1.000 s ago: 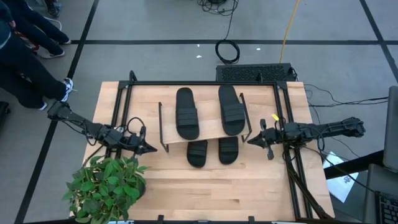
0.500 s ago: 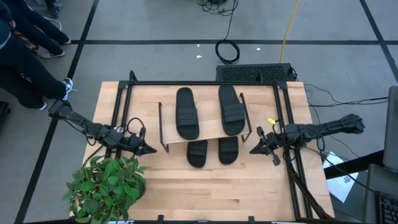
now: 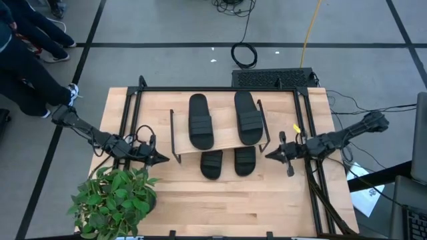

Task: Pick and place slides into the shelf
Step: Adjust the shelf

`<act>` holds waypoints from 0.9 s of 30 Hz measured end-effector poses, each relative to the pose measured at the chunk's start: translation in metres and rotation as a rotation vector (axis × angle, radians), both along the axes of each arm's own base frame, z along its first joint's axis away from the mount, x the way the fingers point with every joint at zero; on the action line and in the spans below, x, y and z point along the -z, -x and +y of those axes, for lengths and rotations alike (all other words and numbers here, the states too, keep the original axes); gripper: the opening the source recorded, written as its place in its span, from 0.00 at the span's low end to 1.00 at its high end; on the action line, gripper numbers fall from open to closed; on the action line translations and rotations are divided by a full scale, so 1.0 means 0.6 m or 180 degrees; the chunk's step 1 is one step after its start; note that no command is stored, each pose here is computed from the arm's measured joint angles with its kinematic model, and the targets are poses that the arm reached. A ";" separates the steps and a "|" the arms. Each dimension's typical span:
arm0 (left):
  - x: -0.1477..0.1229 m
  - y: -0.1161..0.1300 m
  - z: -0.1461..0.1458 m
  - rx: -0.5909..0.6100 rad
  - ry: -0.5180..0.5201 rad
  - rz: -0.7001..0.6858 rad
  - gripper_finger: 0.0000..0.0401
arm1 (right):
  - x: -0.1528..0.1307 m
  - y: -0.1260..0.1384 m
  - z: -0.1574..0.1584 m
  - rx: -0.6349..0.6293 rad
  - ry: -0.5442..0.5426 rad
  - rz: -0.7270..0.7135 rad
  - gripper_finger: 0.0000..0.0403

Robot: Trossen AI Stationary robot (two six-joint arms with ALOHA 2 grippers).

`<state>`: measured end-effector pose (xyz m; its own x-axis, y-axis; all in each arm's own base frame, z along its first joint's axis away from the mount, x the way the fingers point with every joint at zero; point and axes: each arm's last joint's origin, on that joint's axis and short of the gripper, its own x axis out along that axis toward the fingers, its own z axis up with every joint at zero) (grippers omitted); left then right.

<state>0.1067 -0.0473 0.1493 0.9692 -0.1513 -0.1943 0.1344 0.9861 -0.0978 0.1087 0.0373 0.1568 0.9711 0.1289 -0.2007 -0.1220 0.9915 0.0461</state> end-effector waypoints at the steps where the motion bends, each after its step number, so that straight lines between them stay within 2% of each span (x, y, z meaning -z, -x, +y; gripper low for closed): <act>1: 0.000 0.000 0.000 -0.0011 -0.0006 0.0003 0.00 | -0.016 -0.001 0.000 0.0037 0.0021 -0.0099 0.00; 8: 0.002 0.000 0.000 -0.0016 0.0006 0.0034 0.00 | -0.089 0.000 -0.003 0.0144 0.0369 -0.0440 0.00; 10: 0.002 0.000 0.000 -0.0021 0.0031 0.0042 0.00 | -0.108 0.003 -0.012 0.0601 0.0526 -0.0459 0.00; 13: 0.002 0.000 0.000 -0.0025 0.0046 0.0047 0.00 | -0.119 0.012 -0.027 0.1403 0.0847 -0.0137 0.00; 15: 0.002 0.000 0.000 -0.0025 0.0048 0.0049 0.00 | -0.123 0.021 -0.034 0.1686 0.0873 0.0084 0.00; 18: 0.002 0.000 0.000 -0.0025 0.0048 0.0049 0.00 | -0.112 0.028 -0.037 0.1753 0.0680 0.0345 0.00; 22: 0.002 0.000 0.000 -0.0043 0.0090 0.0046 0.00 | -0.101 0.017 -0.027 0.1351 0.0450 0.0454 0.00; 27: 0.000 0.000 0.002 -0.0176 0.0225 0.0022 0.00 | -0.085 0.008 -0.024 0.1484 0.0359 0.0586 0.00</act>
